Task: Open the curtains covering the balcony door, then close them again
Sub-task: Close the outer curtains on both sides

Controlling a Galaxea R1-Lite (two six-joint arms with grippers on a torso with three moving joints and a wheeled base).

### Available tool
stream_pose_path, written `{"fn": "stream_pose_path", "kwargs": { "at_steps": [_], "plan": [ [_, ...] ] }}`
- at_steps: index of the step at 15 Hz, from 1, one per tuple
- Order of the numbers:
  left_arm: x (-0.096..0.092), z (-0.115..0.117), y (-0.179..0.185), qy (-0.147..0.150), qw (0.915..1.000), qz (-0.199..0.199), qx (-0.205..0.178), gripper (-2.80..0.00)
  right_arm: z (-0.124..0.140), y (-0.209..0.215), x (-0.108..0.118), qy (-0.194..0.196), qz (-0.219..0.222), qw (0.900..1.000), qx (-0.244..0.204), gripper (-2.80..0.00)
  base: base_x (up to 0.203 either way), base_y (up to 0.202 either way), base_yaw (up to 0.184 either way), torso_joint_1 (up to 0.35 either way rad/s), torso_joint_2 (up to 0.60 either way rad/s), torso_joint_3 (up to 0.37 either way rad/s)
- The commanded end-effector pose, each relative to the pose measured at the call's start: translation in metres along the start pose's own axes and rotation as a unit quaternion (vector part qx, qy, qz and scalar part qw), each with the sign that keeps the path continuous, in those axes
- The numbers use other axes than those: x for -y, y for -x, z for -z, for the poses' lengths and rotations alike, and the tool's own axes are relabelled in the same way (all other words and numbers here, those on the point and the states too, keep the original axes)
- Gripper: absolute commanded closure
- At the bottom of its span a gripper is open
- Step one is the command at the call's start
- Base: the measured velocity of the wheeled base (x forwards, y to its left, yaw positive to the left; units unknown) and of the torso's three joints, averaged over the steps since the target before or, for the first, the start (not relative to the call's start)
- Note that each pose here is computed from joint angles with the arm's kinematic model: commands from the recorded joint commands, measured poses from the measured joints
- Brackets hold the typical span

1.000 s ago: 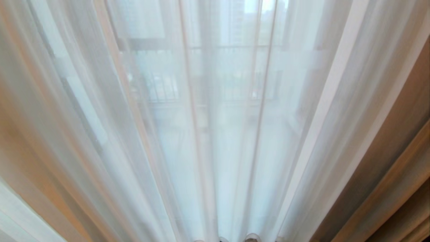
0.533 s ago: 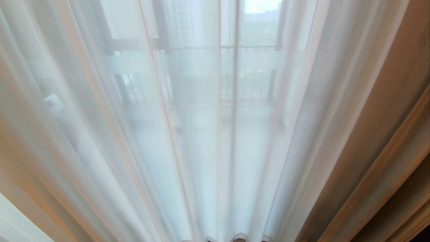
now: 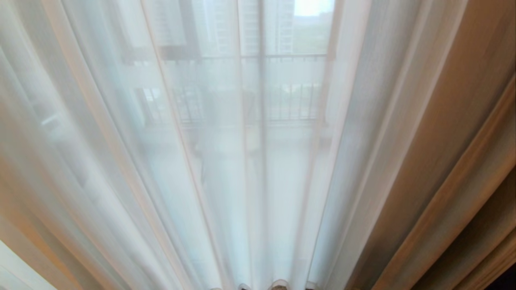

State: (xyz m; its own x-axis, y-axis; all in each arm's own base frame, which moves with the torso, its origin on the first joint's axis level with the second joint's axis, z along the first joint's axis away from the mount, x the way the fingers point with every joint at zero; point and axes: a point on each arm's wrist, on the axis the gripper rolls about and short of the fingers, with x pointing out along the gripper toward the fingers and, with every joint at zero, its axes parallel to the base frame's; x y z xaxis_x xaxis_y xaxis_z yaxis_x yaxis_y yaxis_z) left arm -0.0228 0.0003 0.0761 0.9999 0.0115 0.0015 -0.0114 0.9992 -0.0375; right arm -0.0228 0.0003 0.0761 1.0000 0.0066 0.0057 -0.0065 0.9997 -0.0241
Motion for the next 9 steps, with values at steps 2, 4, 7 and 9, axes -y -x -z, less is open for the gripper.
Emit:
{"fn": "stream_pose_path", "kwargs": {
  "at_steps": [2, 4, 7, 9],
  "plan": [
    [0.0000, 0.0001, 0.0001, 0.000, 1.0000, 0.000, 0.001, 0.00, 0.0000, 0.0000, 0.0000, 0.000, -0.001, 1.000, 0.000, 0.00, 0.000, 0.000, 0.000, 0.000, 0.00, 0.000],
    [0.0000, 0.0001, 0.0001, 0.000, 1.0000, 0.000, 0.001, 0.00, 0.0000, 0.0000, 0.0000, 0.000, -0.001, 1.000, 0.000, 0.00, 0.000, 0.000, 0.000, 0.000, 0.00, 0.000],
    [0.0000, 0.0001, 0.0001, 0.000, 1.0000, 0.000, 0.001, 0.00, 0.0000, 0.0000, 0.0000, 0.000, -0.001, 1.000, 0.000, 0.00, 0.000, 0.000, 0.000, 0.000, 0.00, 0.000],
    [0.0000, 0.0001, 0.0001, 0.000, 1.0000, 0.000, 0.001, 0.00, 0.0000, 0.0000, 0.0000, 0.000, -0.001, 1.000, 0.000, 0.00, 0.000, 0.000, 0.000, 0.000, 0.00, 0.000]
  ]
}}
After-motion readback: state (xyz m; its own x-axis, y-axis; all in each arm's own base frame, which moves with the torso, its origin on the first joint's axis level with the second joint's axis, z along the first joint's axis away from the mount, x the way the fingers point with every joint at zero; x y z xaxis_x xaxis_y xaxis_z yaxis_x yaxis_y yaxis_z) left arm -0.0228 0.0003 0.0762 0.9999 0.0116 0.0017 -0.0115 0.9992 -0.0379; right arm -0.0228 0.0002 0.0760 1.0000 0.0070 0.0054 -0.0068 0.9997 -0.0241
